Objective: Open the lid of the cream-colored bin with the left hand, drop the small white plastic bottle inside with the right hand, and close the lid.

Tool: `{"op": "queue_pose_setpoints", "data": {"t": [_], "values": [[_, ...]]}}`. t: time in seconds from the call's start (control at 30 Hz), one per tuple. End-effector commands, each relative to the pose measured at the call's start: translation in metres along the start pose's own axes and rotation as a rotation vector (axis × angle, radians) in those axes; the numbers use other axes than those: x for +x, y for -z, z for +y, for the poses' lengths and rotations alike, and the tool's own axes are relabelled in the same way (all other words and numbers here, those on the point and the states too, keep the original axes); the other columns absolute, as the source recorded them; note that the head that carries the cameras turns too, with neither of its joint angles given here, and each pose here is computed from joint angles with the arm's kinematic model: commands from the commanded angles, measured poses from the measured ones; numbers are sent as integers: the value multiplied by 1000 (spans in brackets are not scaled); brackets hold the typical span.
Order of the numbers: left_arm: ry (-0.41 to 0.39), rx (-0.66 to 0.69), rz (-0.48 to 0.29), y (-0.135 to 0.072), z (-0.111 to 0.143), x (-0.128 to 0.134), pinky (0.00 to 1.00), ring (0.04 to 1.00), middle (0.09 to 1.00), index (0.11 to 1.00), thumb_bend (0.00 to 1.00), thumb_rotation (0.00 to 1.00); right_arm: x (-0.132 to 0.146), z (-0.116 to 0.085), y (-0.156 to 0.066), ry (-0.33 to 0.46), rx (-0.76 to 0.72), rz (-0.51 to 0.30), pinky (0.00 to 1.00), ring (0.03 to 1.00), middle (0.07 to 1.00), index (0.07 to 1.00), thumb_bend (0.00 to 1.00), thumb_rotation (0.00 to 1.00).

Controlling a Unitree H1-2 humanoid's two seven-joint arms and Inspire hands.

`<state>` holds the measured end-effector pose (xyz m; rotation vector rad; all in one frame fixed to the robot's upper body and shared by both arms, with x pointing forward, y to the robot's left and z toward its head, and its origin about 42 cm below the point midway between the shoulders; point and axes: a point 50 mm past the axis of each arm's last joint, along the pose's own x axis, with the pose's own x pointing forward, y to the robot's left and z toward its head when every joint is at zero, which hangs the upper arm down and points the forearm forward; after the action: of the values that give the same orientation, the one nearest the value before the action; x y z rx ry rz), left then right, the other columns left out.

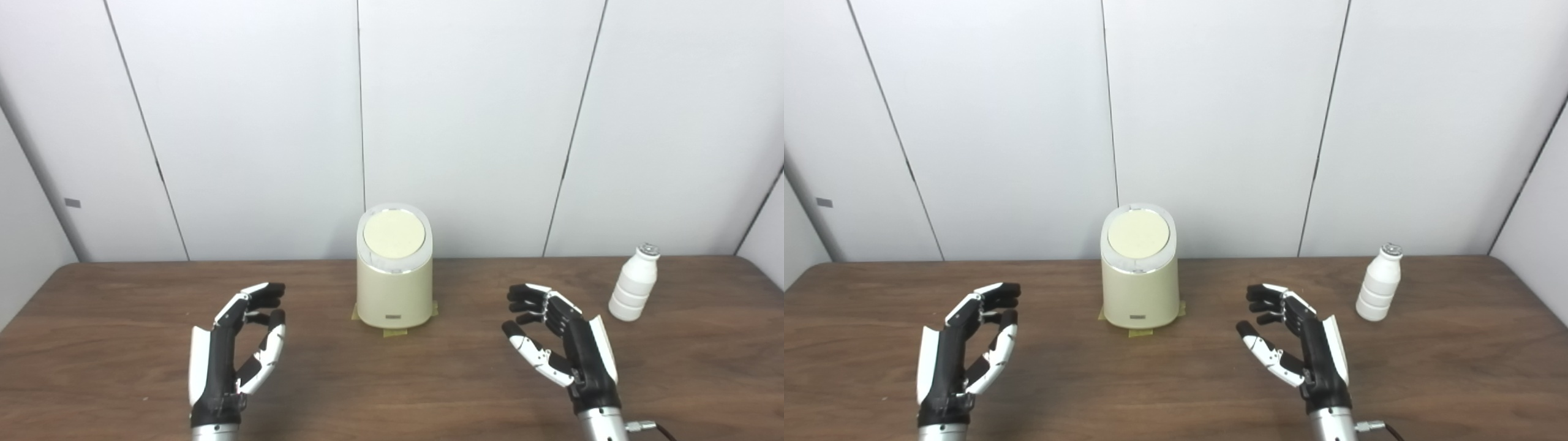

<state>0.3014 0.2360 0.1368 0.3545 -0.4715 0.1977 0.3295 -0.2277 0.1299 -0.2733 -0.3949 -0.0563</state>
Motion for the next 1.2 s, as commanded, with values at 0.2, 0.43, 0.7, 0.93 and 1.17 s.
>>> {"op": "queue_pose_setpoints", "data": {"t": [0.2, 0.43, 0.7, 0.93, 1.17], "values": [[30, -7, 104, 18, -10, -38, 565, 670, 698, 699, 264, 358, -15, 2, 10, -12, -13, 43, 570, 651, 676, 665, 281, 357], [32, 7, 97, 19, -9, -37, 566, 671, 699, 702, 259, 357, -15, 2, 10, -13, -14, 41, 563, 648, 675, 665, 278, 357], [32, -10, 109, 21, -6, -36, 572, 677, 705, 702, 280, 383, -15, 7, 13, -6, 11, 45, 567, 652, 677, 663, 293, 351], [36, -6, 77, 15, -5, -32, 575, 682, 708, 708, 346, 437, -13, 9, 14, -6, -14, 47, 559, 649, 675, 664, 289, 363], [-18, -92, 22, -5, 2, -20, 598, 692, 714, 711, 403, 655, -12, 9, 17, -6, -8, 54, 566, 655, 679, 668, 292, 354]]}}
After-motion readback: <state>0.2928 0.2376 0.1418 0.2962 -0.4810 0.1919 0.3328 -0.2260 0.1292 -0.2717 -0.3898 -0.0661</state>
